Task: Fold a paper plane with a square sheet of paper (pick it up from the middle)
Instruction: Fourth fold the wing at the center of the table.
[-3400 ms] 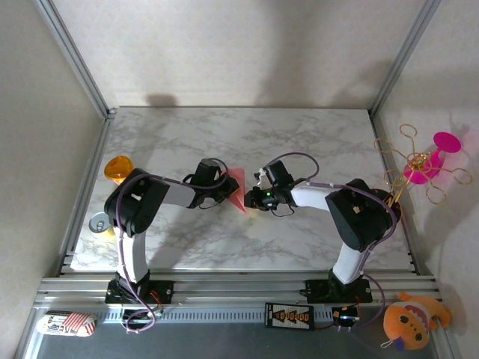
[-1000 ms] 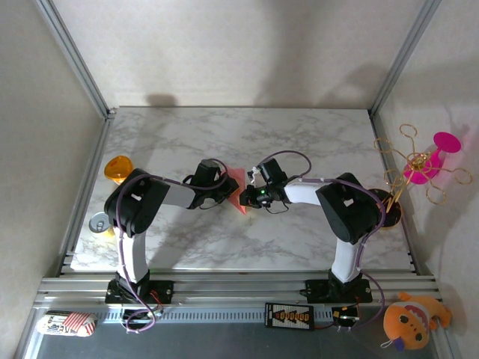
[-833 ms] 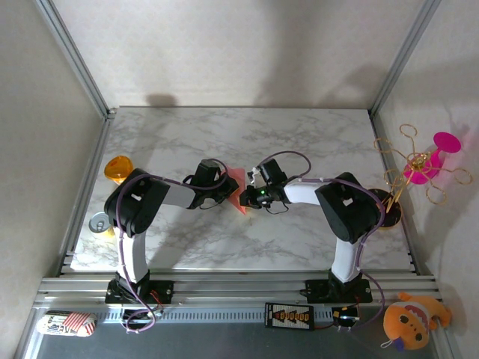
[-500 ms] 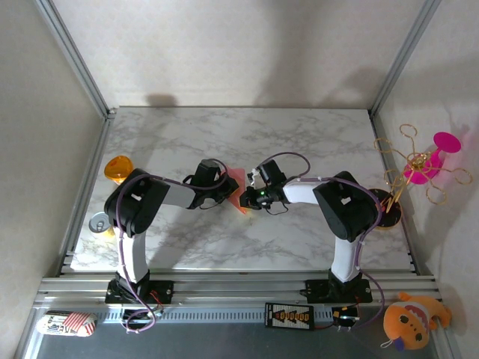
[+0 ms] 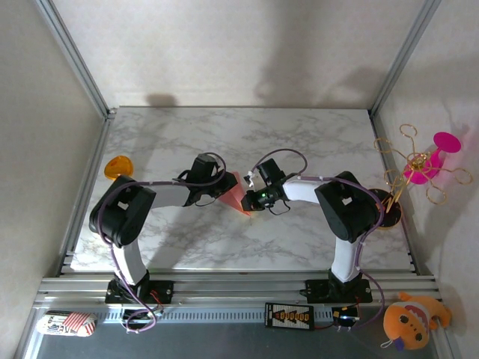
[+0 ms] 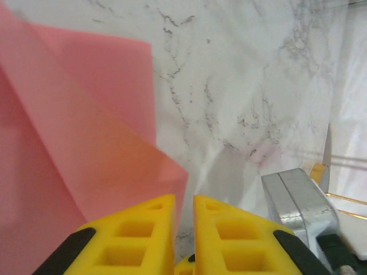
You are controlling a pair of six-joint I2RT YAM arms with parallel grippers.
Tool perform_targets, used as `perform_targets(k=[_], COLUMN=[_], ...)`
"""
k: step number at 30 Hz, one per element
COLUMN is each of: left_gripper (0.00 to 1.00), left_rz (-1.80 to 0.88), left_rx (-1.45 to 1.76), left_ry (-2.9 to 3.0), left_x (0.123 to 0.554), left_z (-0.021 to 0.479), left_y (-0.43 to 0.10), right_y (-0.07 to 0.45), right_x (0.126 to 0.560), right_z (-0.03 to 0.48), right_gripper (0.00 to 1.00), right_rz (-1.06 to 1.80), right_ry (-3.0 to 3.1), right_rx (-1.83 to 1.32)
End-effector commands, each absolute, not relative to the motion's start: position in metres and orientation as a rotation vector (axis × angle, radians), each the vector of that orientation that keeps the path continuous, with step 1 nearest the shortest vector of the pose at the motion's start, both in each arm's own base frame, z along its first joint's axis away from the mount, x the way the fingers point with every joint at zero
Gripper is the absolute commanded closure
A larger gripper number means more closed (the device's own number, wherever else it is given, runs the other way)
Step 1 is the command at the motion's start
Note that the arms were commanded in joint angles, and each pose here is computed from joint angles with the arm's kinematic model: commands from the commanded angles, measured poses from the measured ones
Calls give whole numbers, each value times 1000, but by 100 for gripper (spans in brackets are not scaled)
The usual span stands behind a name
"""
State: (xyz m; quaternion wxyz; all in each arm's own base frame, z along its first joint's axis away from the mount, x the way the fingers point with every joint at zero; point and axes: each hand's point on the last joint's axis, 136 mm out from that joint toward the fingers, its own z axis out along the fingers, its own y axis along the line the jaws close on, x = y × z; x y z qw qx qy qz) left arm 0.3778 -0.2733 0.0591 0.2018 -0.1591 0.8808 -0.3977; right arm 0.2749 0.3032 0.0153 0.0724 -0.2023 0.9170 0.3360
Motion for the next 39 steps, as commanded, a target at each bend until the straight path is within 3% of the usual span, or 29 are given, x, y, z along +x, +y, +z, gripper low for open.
perform_targets(k=[1, 26, 35, 39], left_gripper=[86, 91, 91, 90], left_rz=[-1076, -984, -992, -995], left_rx=[-386, -507, -504, -505], left_ry=[2468, 2545, 2557, 2553], left_x=[372, 372, 370, 370], left_z=[54, 4, 1, 2], left_y=[-270, -260, -261, -261], right_y=[272, 274, 302, 307], right_x=[234, 236, 273, 285], right_z=[-18, -8, 47, 46], right_gripper=[89, 88, 87, 88], right_rz=[896, 998, 1107, 1030], right_ry=[2969, 2939, 2732, 2732], right_rx=[-660, -606, -524, -492])
